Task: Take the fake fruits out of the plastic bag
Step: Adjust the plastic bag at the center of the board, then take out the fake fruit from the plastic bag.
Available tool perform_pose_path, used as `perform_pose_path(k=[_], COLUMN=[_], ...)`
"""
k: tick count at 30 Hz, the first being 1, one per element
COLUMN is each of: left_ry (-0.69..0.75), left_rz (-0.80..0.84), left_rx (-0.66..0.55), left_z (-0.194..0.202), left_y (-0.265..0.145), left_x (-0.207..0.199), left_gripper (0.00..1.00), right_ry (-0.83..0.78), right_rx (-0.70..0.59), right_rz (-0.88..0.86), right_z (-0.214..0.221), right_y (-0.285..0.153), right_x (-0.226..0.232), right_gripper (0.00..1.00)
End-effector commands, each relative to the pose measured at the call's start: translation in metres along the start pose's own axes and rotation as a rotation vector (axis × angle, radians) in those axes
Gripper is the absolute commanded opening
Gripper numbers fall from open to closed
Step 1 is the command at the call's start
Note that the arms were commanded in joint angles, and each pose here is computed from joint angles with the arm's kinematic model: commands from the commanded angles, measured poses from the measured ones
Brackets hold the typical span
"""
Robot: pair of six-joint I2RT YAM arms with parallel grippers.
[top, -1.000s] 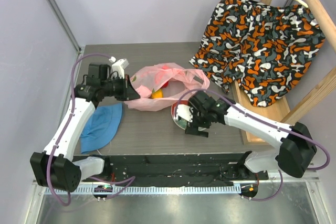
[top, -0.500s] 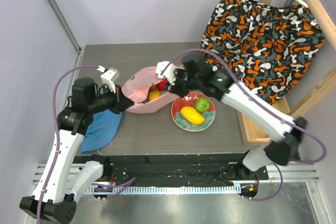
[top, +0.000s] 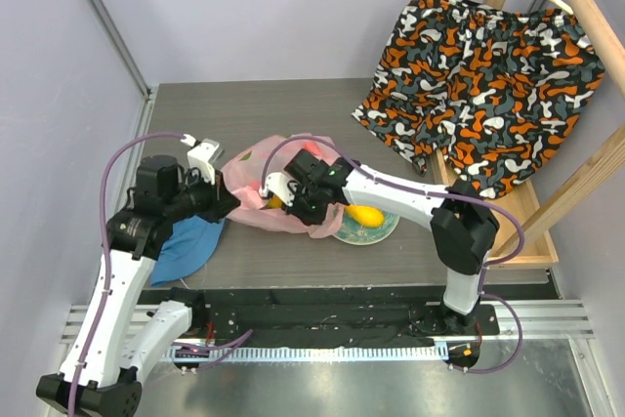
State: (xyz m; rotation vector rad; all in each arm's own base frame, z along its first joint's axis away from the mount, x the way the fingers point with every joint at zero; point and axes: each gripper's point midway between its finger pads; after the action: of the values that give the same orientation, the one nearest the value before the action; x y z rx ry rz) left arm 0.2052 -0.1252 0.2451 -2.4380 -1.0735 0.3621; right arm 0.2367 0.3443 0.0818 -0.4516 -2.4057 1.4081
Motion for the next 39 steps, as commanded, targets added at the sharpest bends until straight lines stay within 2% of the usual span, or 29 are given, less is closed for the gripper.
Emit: perform_pose_path(k=[1, 3, 4, 7, 13, 15, 16, 17, 21, 24, 25, 27, 28, 29, 30, 39], left_ry=[-0.007, -0.014, -0.020, -0.048, -0.093, -0.110, -0.115, -0.120, -0.118, -0.123, -0.128, -0.136, -0.137, -0.139, -0.142, -0.172], left_rz=[-0.020, -0.037, -0.050, -0.140, -0.192, -0.184, -0.188, -0.200, -0.220, -0.199, -0.194, -0.192, -0.189, -0.188, -0.184, -0.159], left_rx=[0.033, 0.029, 0.026, 0.029, 0.044, 0.042, 0.043, 0.043, 0.028, 0.018, 0.018, 0.023, 0.028, 0.029, 0.030, 0.045], left_z=[0.007, 0.005, 0.004, 0.001, 0.001, -0.002, -0.002, -0.003, -0.013, -0.016, -0.016, -0.014, -0.013, -0.012, -0.012, -0.009], left_y=[0.006, 0.008, 0.009, 0.009, 0.014, 0.015, 0.015, 0.014, 0.012, 0.013, 0.014, 0.013, 0.013, 0.013, 0.014, 0.021], left_x=[0.007, 0.011, 0.013, 0.029, 0.041, 0.041, 0.043, 0.046, 0.052, 0.050, 0.049, 0.048, 0.049, 0.048, 0.048, 0.050], left_gripper=[0.00, 0.00, 0.00, 0.00, 0.00, 0.00, 0.00, 0.00, 0.00, 0.00, 0.00, 0.00, 0.00, 0.00, 0.00, 0.00], right_ry=[0.048, 0.033, 0.030, 0.059, 0.224, 0.294, 0.317, 0.332, 0.417, 0.456, 0.487, 0.544, 0.594, 0.621, 0.644, 0.761], right_rx=[-0.192, -0.271, -0.290, -0.302, -0.224, -0.240, -0.233, -0.238, -0.184, -0.167, -0.177, -0.186, -0.199, -0.202, -0.210, -0.216], right_rz=[0.065, 0.028, 0.015, -0.014, 0.041, 0.051, 0.058, 0.057, 0.006, 0.043, 0.061, 0.098, 0.100, 0.099, 0.100, 0.032], right_z=[-0.049, -0.076, -0.083, -0.098, -0.100, -0.108, -0.107, -0.109, -0.099, -0.090, -0.091, -0.093, -0.094, -0.097, -0.099, -0.113], right_y=[-0.057, -0.077, -0.081, -0.074, -0.023, -0.022, -0.020, -0.022, -0.020, -0.013, -0.010, -0.004, -0.003, 0.002, 0.004, 0.048], right_x=[-0.019, -0.017, -0.015, -0.014, -0.036, -0.039, -0.040, -0.041, -0.028, -0.038, -0.044, -0.057, -0.065, -0.071, -0.075, -0.088], right_gripper=[0.09, 0.14, 0.27, 0.41, 0.41, 0.39, 0.33, 0.32, 0.31, 0.42, 0.57, 0.73, 0.90, 0.96, 1.00, 1.00])
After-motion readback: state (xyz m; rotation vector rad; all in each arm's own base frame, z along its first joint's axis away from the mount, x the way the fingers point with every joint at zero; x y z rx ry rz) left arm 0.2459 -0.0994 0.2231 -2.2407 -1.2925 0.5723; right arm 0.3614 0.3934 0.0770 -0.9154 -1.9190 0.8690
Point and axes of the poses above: each gripper's point midway between its finger pads, its own y axis out along the fingers, its own x axis along the line the jaws close on, z = x × y, and after that the axes turned 15 degrees about y, right-handed
